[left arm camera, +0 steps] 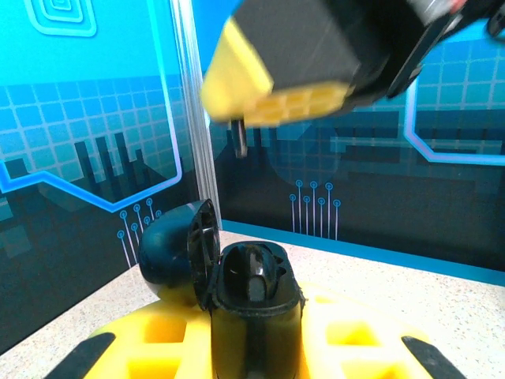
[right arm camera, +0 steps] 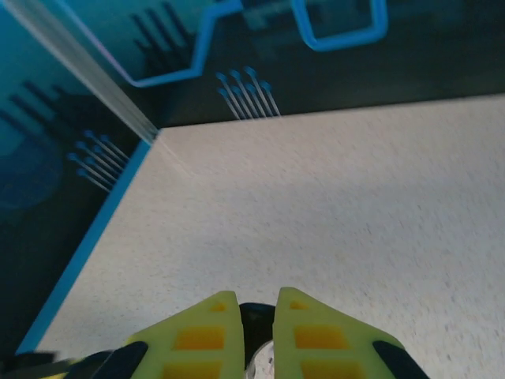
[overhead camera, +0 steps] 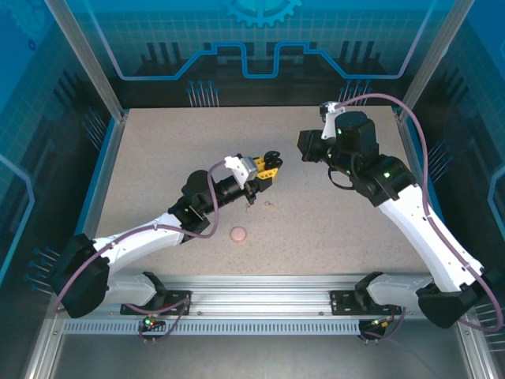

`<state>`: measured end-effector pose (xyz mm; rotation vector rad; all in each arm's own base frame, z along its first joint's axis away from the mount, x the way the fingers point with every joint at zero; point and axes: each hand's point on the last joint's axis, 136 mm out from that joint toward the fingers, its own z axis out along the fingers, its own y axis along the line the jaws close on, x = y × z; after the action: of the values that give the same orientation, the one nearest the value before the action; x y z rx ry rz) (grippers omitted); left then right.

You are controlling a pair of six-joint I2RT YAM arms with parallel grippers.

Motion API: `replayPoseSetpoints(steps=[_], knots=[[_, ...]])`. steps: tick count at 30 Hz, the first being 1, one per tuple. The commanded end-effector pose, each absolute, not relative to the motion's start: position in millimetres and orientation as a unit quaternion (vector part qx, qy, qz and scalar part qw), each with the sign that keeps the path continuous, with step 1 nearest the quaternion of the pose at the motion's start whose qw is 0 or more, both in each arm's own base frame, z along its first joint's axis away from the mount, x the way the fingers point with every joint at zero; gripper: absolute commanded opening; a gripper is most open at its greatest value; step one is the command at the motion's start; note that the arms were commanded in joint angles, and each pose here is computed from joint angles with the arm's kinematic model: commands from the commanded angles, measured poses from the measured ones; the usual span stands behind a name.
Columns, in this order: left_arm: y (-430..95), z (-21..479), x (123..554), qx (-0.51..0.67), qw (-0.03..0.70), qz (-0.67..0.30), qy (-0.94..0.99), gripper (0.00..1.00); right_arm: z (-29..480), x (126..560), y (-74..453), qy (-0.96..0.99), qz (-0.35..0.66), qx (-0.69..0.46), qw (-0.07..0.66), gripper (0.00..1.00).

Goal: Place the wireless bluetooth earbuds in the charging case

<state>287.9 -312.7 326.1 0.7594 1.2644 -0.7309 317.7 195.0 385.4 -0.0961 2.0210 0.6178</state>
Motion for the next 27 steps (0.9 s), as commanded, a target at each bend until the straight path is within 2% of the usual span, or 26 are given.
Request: replayPoseSetpoints(steps=[1,7,27], knots=[[-314,359,279,0.348,0.709,-0.327,0.520,0.00,408,307,207,0.808,0.239,-0.097,0.529,0.11],[-316,364,281,0.346,0.711,-0.329,0.516,0.00,411,291,226,0.794,0.238,-0.140,0.542,0.10],[-317,370,283,0.341,0.713,-0.334,0.514,0.00,389,278,240,0.800,0.273,-0.131,0.518,0.09]])
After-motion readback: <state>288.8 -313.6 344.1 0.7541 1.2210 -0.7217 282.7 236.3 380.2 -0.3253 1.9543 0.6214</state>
